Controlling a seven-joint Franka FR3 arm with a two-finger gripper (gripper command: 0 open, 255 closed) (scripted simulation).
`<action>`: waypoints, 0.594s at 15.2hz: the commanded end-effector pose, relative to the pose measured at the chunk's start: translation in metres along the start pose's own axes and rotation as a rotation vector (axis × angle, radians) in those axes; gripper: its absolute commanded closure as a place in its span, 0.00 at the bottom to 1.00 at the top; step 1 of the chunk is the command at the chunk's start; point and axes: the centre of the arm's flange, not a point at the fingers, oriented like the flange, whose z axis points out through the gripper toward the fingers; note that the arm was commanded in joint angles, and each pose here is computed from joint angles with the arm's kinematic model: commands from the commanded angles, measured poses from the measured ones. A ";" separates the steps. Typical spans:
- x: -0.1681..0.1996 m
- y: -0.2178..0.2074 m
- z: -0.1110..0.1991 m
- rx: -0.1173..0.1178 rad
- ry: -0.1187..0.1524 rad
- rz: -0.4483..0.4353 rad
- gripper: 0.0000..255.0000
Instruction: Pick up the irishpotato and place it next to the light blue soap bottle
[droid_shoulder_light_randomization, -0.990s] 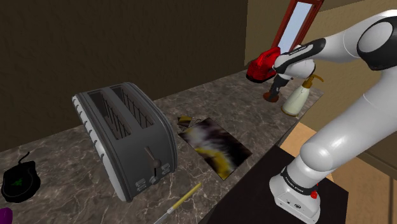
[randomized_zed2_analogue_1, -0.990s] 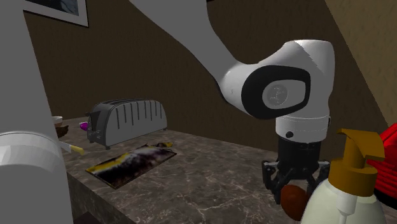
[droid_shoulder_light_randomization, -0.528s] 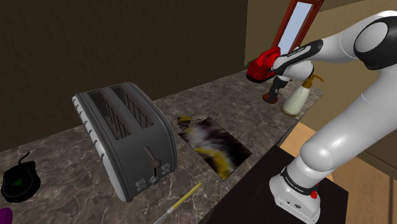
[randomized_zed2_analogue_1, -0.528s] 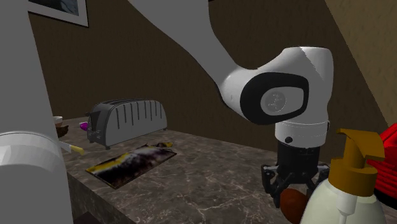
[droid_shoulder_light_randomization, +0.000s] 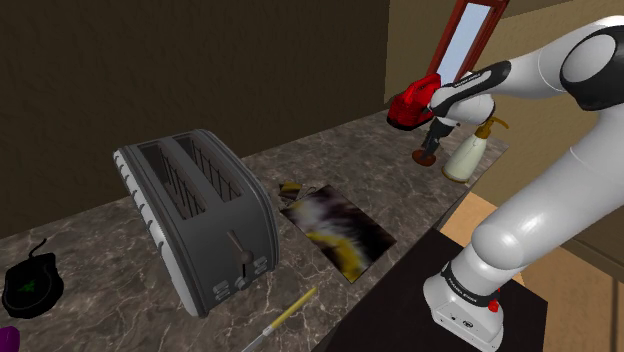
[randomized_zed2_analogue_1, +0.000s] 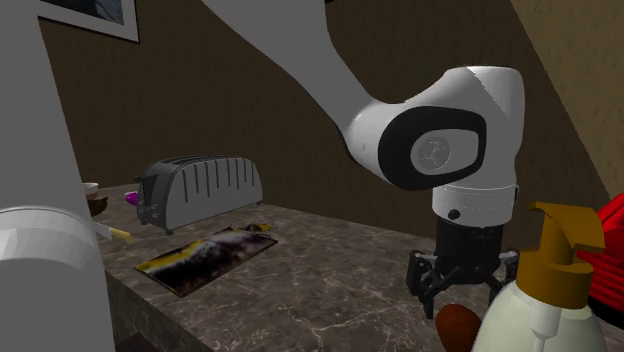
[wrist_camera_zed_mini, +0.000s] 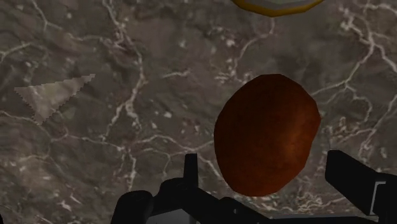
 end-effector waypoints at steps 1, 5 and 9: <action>0.000 0.000 -0.019 0.000 -0.001 0.000 0.00; 0.000 0.000 -0.043 0.000 -0.001 0.000 0.00; 0.000 0.000 -0.043 0.000 -0.001 0.000 0.00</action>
